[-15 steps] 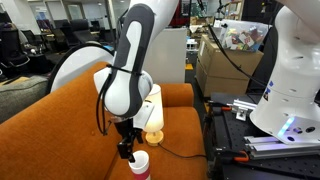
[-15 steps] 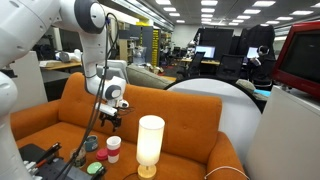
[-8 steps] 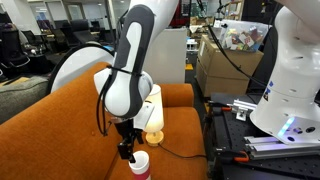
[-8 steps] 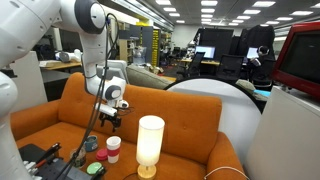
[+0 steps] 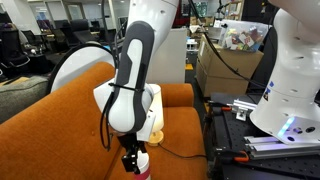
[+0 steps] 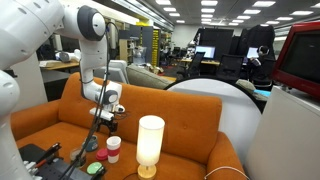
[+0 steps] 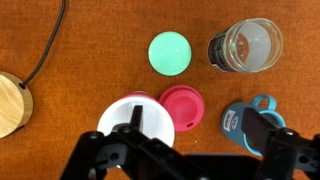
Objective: Move the white and pink cup backward slightly
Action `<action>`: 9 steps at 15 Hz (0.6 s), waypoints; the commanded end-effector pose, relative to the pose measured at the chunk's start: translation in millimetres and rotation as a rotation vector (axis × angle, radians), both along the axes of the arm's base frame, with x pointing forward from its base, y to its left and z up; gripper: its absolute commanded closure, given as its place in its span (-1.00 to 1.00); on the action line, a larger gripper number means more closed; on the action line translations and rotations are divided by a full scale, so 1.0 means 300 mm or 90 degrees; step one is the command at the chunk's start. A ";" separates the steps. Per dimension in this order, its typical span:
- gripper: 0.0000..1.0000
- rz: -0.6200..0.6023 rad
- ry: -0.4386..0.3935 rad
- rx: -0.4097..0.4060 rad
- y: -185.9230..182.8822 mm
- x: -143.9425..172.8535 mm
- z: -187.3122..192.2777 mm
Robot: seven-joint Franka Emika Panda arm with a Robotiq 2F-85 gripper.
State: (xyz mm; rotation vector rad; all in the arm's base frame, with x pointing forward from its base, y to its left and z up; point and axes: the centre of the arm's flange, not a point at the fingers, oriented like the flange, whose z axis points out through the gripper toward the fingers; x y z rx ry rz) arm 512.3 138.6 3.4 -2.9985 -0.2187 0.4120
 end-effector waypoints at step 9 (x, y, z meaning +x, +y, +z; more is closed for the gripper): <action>-1.00 0.030 0.037 0.017 -0.039 0.089 -0.173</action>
